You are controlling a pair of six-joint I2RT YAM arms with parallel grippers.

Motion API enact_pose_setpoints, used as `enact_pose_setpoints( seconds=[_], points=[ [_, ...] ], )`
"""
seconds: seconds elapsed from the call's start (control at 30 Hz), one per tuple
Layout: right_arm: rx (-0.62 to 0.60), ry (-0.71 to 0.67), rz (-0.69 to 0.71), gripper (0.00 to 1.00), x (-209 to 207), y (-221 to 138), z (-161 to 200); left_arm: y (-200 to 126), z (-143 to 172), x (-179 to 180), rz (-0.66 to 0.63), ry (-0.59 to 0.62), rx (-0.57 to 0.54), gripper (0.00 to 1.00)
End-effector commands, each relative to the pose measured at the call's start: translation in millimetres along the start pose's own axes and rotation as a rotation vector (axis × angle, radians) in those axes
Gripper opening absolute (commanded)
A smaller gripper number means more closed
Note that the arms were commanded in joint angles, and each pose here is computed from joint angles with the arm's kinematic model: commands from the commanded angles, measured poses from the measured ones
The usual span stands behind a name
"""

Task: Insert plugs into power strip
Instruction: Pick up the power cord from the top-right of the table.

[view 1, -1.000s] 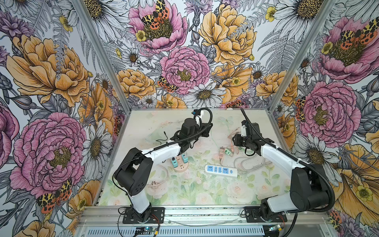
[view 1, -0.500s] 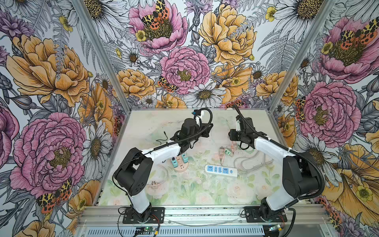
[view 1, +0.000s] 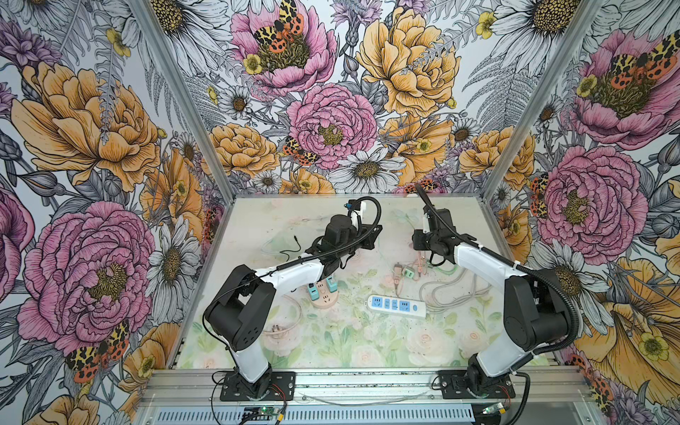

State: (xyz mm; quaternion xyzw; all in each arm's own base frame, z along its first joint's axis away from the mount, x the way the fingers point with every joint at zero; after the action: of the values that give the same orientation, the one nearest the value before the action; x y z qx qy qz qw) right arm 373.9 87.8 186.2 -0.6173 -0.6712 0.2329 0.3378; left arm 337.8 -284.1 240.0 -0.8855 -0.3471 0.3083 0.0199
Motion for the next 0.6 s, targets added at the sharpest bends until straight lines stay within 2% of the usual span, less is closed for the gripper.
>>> enact_pose_setpoints(
  seconds=[0.0,0.07,0.13,0.57],
  points=[
    [-0.092,-0.016,0.043,0.29,1.9,-11.2,-23.2,-8.0,-6.2,-3.5,0.043,0.011,-0.031,0.04],
    [-0.11,-0.013,0.057,0.1,2.5,-12.9,-29.1,-9.3,-4.9,-3.2,0.043,0.012,-0.028,0.04],
    [-0.138,-0.006,0.066,0.0,2.9,-19.1,-35.4,-9.9,-3.6,-2.5,0.04,0.012,-0.027,0.04],
    [-0.354,-0.044,0.066,0.0,11.7,-107.2,-82.8,-7.4,4.7,6.2,0.018,-0.008,-0.032,0.04]
  ],
)
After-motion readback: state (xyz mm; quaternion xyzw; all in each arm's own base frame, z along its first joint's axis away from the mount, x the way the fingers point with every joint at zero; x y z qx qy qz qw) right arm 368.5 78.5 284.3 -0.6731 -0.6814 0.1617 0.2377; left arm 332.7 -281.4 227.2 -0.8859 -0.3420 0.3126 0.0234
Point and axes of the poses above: each gripper's point midway between its finger pads, its own y axis out along the fingers, its own x axis along the line the jaws close on, z = x × y, the point moved 9 cm from there along -y, back along the fingers, and after that the axes turned 4 degrees about y, right-handed, at the moved point
